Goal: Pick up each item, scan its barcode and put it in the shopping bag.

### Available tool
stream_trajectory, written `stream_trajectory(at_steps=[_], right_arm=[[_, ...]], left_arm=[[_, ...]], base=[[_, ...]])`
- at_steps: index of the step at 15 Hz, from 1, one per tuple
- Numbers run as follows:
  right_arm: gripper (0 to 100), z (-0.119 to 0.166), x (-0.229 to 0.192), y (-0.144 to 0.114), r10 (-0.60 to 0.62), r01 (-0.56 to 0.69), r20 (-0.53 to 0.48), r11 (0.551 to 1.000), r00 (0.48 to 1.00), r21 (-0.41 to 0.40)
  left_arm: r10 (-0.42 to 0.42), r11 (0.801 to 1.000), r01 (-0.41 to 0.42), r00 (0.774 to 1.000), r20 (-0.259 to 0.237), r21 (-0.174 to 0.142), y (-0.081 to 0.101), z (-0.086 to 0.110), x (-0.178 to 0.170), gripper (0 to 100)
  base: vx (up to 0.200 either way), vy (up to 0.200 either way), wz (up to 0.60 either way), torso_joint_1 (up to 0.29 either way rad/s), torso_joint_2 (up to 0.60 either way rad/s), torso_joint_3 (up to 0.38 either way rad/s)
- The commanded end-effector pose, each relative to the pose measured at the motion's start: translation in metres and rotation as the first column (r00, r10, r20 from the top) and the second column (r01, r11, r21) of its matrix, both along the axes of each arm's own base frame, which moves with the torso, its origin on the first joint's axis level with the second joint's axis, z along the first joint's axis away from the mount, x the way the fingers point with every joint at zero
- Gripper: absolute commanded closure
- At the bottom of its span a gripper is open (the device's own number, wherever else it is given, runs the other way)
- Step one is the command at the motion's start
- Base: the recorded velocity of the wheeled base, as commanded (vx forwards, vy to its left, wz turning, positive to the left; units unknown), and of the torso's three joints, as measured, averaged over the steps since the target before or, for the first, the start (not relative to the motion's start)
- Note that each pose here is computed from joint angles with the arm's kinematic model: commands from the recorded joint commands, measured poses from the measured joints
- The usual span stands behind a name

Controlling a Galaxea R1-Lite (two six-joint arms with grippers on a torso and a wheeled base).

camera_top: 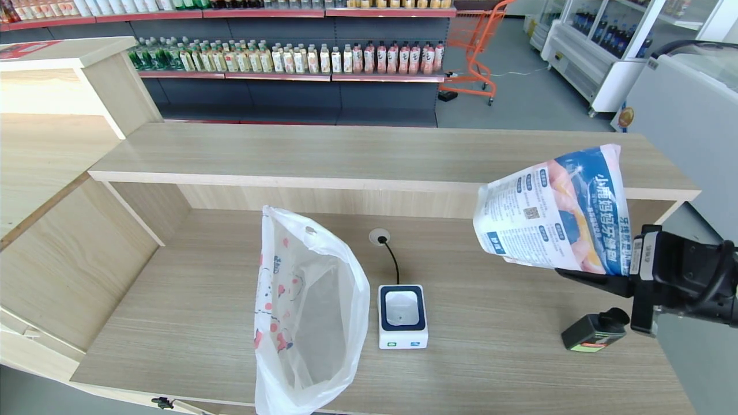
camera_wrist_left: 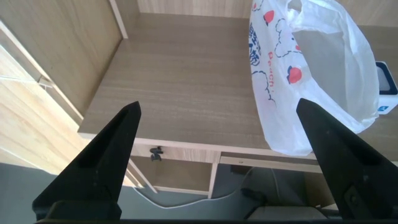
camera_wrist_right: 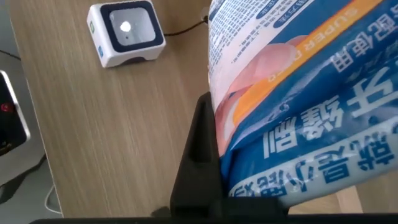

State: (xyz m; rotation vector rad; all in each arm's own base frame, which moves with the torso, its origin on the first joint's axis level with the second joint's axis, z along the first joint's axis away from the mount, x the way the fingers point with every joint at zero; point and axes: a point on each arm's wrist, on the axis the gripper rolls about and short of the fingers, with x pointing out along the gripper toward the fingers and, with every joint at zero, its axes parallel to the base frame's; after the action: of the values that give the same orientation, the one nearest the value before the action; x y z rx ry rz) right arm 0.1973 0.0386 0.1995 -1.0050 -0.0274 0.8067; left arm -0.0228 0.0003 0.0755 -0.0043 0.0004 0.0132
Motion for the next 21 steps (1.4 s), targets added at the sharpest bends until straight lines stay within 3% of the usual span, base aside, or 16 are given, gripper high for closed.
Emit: stream_trajectory(at_steps=[1,9,15,21], right_arm=[[100,-0.001,0.0,-0.004,0.008,-0.007,0.031,0.999,0.999,-0.041],[100,0.002,-0.005,-0.005,0.023,-0.019,0.067,0.998,0.998,-0.066],[100,-0.002,-0.015,-0.006,0.015,-0.016,-0.028,0.999,0.999,-0.032],[100,-0.027,-0.034,-0.021,-0.052,0.04,-0.151,0.996,0.987,-0.083]], left_arm=[[0.001,1.0,-0.001,1.0,0.002,0.0,0.0,0.0,0.0,0],[0.001,1.0,-0.001,1.0,0.0,0.004,0.0,0.0,0.0,0],[0.001,1.0,-0.001,1.0,0.0,0.004,0.0,0.0,0.0,0],[0.001,1.0,-0.001,1.0,0.0,0.004,0.0,0.0,0.0,0]], base=[[0.0,0.0,0.0,0.0,0.0,0.0],[0.0,0.0,0.0,0.0,0.0,0.0],[0.0,0.2,0.0,0.006,0.0,0.005],[0.0,0.2,0.0,0.0,0.0,0.001]])
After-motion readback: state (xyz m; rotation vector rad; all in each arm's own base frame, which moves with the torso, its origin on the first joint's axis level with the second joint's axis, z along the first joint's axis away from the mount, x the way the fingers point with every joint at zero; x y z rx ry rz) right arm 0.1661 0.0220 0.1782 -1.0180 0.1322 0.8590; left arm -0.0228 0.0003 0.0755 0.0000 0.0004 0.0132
